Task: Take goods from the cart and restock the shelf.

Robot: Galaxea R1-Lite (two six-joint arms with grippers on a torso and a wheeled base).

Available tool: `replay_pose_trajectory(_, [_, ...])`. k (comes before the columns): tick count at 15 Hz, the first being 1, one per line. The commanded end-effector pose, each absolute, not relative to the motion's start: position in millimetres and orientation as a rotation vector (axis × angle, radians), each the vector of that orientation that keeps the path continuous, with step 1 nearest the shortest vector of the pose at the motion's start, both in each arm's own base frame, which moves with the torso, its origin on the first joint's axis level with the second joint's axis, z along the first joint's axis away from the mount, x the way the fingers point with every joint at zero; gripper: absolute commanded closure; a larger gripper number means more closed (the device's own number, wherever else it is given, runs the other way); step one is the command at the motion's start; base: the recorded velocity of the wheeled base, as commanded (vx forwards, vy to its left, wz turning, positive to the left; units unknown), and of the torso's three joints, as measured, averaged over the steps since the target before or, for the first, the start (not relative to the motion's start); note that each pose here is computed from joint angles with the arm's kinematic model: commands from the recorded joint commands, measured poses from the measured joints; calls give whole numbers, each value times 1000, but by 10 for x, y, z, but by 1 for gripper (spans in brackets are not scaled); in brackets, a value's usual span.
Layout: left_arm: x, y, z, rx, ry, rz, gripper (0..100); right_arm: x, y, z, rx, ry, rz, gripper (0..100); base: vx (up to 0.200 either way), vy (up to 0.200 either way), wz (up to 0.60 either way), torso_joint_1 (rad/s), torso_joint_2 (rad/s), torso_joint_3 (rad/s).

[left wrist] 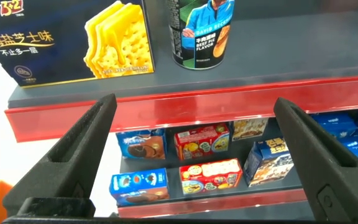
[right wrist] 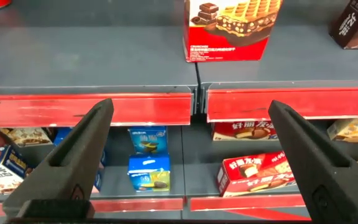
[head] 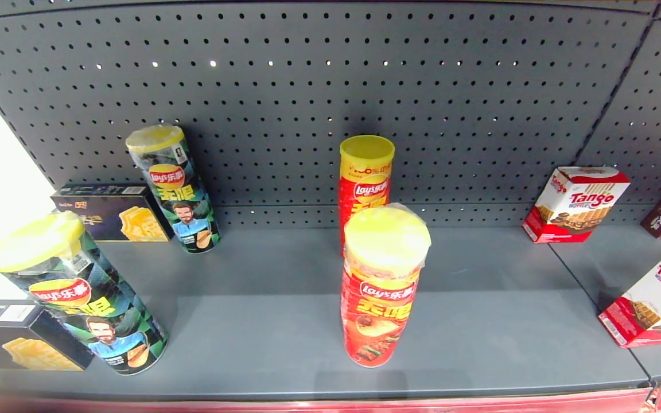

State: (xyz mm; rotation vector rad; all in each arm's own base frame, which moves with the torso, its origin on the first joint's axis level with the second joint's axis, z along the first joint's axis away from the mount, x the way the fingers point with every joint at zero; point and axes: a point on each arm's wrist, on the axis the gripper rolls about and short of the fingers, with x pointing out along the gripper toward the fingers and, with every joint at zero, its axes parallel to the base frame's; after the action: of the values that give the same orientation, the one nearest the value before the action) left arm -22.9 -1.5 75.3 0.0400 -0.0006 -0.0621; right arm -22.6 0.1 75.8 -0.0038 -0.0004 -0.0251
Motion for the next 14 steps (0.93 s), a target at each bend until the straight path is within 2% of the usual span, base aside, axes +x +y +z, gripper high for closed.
replay_pose_trajectory(1, [-228,-11,752,40,2,-41,0,-226,1,759,-2,0,-25,0,0,0,0,0,0,0])
replay_pose_trajectory(11, [-228,-9,755,29,0,-29,0,-226,2,759,-5,0,-20,0,0,0,0,0,0,0])
replay_pose_trajectory(13, [-228,-8,755,28,0,-29,0,-226,2,759,-3,0,-20,0,0,-200,0,5,5,2])
replay_pose_trajectory(14, [-228,-9,755,21,0,-32,0,-226,2,759,-5,0,-20,0,0,0,0,0,0,0])
